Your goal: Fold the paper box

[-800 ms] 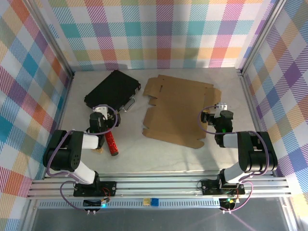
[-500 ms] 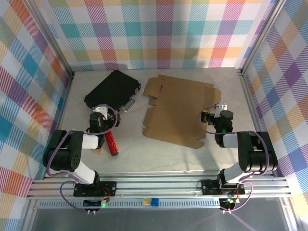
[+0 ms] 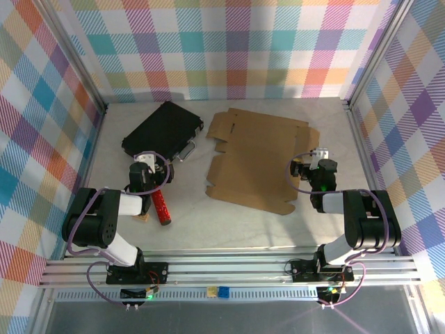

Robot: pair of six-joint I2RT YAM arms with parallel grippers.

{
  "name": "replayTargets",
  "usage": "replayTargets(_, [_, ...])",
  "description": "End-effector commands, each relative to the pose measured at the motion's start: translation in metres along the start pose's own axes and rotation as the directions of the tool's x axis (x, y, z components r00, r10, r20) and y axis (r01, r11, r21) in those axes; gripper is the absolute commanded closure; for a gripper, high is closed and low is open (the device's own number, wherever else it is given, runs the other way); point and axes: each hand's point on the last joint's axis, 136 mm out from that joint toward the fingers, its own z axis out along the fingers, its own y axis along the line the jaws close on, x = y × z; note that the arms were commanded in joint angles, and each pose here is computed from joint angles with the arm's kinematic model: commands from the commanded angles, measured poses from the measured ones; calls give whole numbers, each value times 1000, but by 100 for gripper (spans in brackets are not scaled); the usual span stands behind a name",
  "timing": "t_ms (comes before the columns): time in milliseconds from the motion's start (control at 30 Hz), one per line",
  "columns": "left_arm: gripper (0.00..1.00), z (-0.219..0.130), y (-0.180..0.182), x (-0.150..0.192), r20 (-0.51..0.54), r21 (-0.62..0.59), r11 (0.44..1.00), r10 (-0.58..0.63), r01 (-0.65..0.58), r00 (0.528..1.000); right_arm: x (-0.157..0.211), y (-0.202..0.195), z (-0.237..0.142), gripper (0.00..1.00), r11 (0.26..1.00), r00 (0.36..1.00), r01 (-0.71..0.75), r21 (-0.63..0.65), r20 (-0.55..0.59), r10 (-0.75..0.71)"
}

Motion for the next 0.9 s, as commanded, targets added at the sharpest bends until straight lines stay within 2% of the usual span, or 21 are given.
replayTargets(0, [0,2,3,-17,54,2,1000,5,-5,999,-13,6,3,1,1000,999,-7,-24,44,8])
replayTargets(133, [0,-5,3,-30,46,-8,1000,7,-7,999,-21,9,-4,1,999,998,3,-40,58,0])
replayTargets(367, [0,-36,23,-65,143,-129,990,-38,56,989,-50,-15,-37,1,992,989,-72,102,138,58])
replayTargets(533, [0,-56,32,-139,282,-205,974,-38,99,959,-113,-25,-64,1,984,964,-68,166,266,22])
replayTargets(667, [0,-84,28,-219,423,-268,952,-24,150,906,-194,-27,-95,1,976,926,-118,184,376,41])
replayTargets(733, [0,-103,26,-261,471,-306,930,-39,205,881,-239,-23,-115,1,972,918,-139,191,392,54])
replayTargets(767, [0,-111,28,-277,458,-329,906,-92,265,884,-262,-22,-126,1,970,915,-160,185,396,75])
replayTargets(800, [0,-113,27,-282,373,-335,889,-178,312,910,-276,-22,-132,1,963,919,-203,178,373,125])
replayTargets(833, [0,-114,22,-279,246,-337,893,-220,297,944,-283,-23,-135,1,948,918,-267,171,346,196])
replayTargets(867, [0,-116,25,-270,171,-381,857,-303,346,938,-283,-23,-136,1,922,911,-352,164,284,298])
